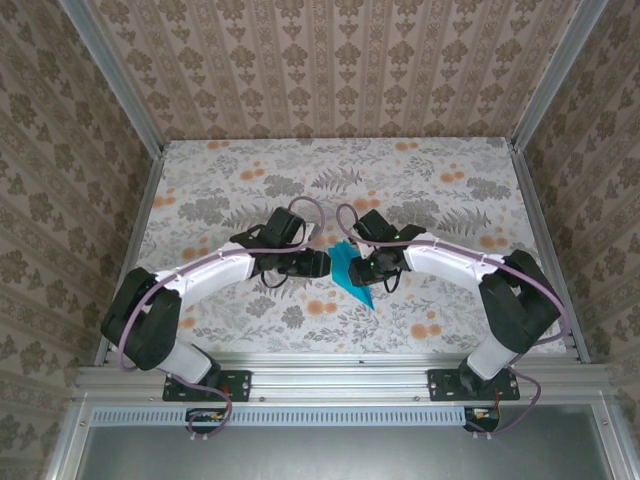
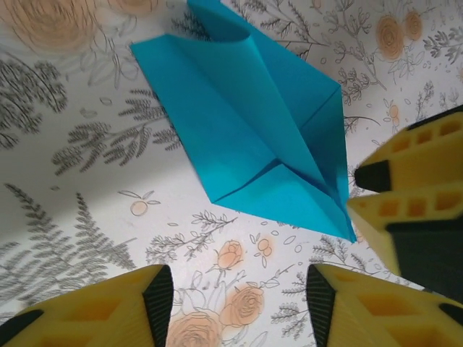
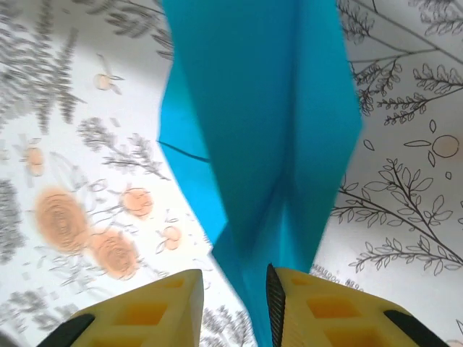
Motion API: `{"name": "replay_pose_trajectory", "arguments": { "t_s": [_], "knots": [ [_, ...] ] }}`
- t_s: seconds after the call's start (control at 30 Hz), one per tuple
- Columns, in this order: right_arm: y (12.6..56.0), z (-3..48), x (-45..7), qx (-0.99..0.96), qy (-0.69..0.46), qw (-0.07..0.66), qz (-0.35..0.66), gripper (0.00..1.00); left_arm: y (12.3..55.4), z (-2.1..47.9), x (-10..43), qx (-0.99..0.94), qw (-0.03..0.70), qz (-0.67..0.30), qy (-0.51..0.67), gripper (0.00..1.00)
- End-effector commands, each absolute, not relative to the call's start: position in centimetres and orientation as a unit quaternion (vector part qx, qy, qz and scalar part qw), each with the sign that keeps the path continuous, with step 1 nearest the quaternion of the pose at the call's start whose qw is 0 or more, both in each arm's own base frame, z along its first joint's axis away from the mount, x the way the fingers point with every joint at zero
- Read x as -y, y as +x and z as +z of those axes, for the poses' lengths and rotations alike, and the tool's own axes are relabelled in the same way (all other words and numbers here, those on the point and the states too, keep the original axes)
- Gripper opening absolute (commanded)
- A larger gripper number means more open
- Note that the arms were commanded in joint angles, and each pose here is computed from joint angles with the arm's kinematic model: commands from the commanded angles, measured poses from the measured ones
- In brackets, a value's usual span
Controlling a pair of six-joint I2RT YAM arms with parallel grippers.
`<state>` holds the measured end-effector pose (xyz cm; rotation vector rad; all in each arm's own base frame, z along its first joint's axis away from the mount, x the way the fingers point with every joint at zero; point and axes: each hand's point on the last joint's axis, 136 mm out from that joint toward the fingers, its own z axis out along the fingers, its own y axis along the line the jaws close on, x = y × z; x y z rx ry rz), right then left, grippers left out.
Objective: Fold a paper plane with a square sheet of paper (pick it up from the middle)
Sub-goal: Move a paper plane to the center of the table, then reset both arms
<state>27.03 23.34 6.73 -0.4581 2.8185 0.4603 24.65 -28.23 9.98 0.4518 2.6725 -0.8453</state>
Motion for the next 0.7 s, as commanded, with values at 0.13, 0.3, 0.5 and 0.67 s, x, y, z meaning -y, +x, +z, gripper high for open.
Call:
{"name": "replay_pose_trajectory", "arguments": {
  "t_s": [0.13,0.3,0.5,0.67],
  "knots": [
    [26.5,11.4,-22.9,-0.955,-0.175,0.142,0.191,0.37,25.7,12.8,25.5,-0.935,0.197,-0.223,0.194,0.63],
    [27.2,13.8,-21.7,-0.940,-0.181,0.179,0.228,0.42,26.6,14.3,22.3,-0.938,0.240,-0.141,0.205,0.77],
    [30.7,16.9,-17.6,-0.912,-0.155,0.309,0.220,0.60,29.2,15.0,15.4,-0.934,0.319,-0.013,0.159,0.98],
    [34.4,18.1,-11.8,-0.890,-0.084,0.426,0.137,0.81,32.1,14.7,9.4,-0.925,0.370,0.058,0.070,1.00]
  ]
}}
